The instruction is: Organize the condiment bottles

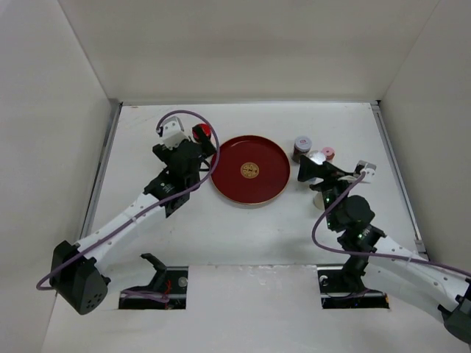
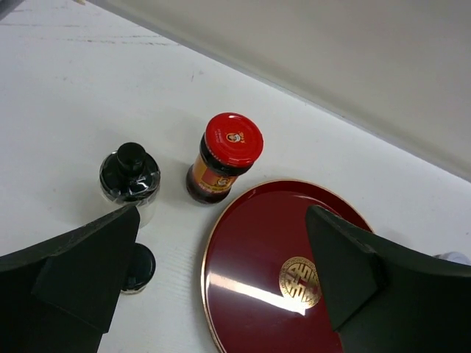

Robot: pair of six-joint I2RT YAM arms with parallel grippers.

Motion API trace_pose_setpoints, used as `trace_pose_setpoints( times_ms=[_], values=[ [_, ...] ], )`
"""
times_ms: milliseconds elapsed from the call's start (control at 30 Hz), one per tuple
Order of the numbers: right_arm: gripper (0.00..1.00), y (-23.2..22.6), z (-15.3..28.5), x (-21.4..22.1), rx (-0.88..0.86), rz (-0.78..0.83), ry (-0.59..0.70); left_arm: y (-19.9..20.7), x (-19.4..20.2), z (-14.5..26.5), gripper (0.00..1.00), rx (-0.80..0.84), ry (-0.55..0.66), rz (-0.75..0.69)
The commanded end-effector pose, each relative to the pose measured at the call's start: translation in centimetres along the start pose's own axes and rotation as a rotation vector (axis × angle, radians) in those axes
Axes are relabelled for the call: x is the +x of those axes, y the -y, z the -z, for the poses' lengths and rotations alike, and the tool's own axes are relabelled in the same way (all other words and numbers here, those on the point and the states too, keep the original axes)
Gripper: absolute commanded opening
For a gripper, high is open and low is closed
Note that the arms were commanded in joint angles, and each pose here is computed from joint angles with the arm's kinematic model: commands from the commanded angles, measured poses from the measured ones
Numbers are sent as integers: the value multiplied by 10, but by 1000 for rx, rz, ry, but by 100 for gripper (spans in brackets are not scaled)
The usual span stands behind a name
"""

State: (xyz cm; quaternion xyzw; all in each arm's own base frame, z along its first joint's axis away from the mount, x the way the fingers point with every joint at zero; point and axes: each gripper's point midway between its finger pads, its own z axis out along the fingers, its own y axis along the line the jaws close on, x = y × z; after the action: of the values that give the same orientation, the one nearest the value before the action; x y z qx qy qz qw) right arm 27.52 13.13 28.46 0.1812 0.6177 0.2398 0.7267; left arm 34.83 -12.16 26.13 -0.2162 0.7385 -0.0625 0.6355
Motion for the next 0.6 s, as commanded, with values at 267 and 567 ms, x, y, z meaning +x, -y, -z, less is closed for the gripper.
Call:
trace_pose_setpoints(
  times_ms=[267,567],
  values=[
    [27,-17,7,1,-99,16,-19,43,-42,-37,100,52,101,-148],
    [44,-19,4,14,-99,40,-53,58,-20,-98,64,88,-37,-250]
  ],
)
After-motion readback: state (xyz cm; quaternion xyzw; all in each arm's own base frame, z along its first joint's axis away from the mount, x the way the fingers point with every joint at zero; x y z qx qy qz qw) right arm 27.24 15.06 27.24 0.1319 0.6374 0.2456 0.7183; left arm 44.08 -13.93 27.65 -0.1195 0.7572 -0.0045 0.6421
